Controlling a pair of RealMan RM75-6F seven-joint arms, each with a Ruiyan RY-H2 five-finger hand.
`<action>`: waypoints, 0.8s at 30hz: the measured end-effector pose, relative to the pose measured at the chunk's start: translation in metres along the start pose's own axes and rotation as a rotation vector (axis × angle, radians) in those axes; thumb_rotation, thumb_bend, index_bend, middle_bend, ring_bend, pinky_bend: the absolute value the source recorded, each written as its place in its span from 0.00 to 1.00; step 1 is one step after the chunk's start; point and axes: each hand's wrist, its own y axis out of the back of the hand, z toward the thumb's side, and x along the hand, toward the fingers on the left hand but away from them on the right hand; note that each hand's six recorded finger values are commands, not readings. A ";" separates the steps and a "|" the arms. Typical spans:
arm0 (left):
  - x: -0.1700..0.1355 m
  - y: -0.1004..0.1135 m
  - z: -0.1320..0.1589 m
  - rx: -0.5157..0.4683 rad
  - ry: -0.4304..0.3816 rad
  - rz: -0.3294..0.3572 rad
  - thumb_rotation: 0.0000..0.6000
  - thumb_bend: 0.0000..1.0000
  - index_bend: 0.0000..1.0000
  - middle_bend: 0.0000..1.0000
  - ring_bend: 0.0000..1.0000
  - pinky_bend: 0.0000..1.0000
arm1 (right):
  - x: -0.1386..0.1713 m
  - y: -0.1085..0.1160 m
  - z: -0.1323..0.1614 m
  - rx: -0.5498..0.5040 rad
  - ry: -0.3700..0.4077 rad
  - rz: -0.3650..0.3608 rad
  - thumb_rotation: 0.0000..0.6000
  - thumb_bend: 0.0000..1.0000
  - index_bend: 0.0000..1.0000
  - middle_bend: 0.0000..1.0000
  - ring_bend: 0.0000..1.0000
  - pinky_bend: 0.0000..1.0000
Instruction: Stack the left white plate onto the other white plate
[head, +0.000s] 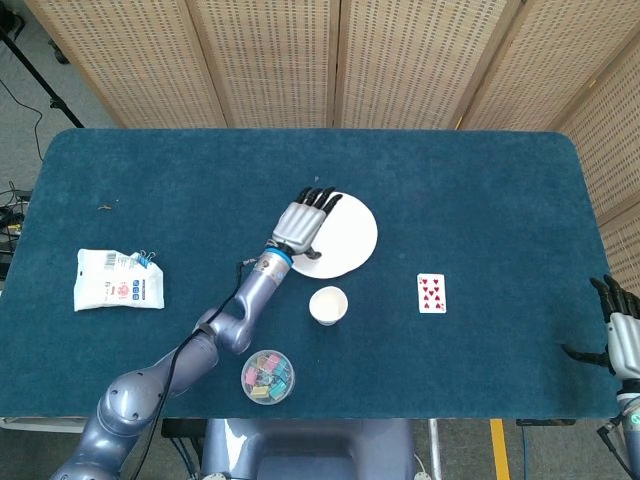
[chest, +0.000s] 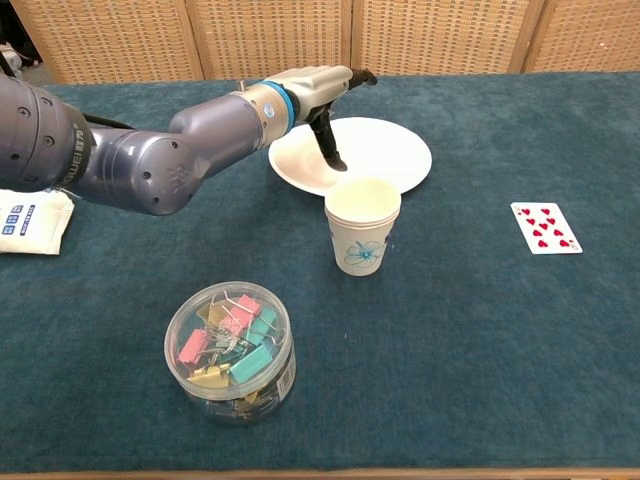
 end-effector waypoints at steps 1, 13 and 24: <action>0.000 0.001 0.001 -0.001 -0.004 0.001 1.00 0.04 0.00 0.00 0.00 0.00 | 0.000 0.001 0.000 -0.002 0.000 -0.003 1.00 0.00 0.00 0.00 0.00 0.00; -0.024 0.020 -0.003 0.027 -0.134 -0.067 1.00 0.04 0.00 0.00 0.00 0.00 | 0.002 0.000 0.000 -0.001 0.005 0.001 1.00 0.00 0.00 0.00 0.00 0.00; -0.074 0.021 -0.049 0.126 -0.112 -0.213 1.00 0.04 0.00 0.00 0.00 0.00 | 0.002 -0.003 0.002 0.004 0.006 0.008 1.00 0.00 0.00 0.00 0.00 0.00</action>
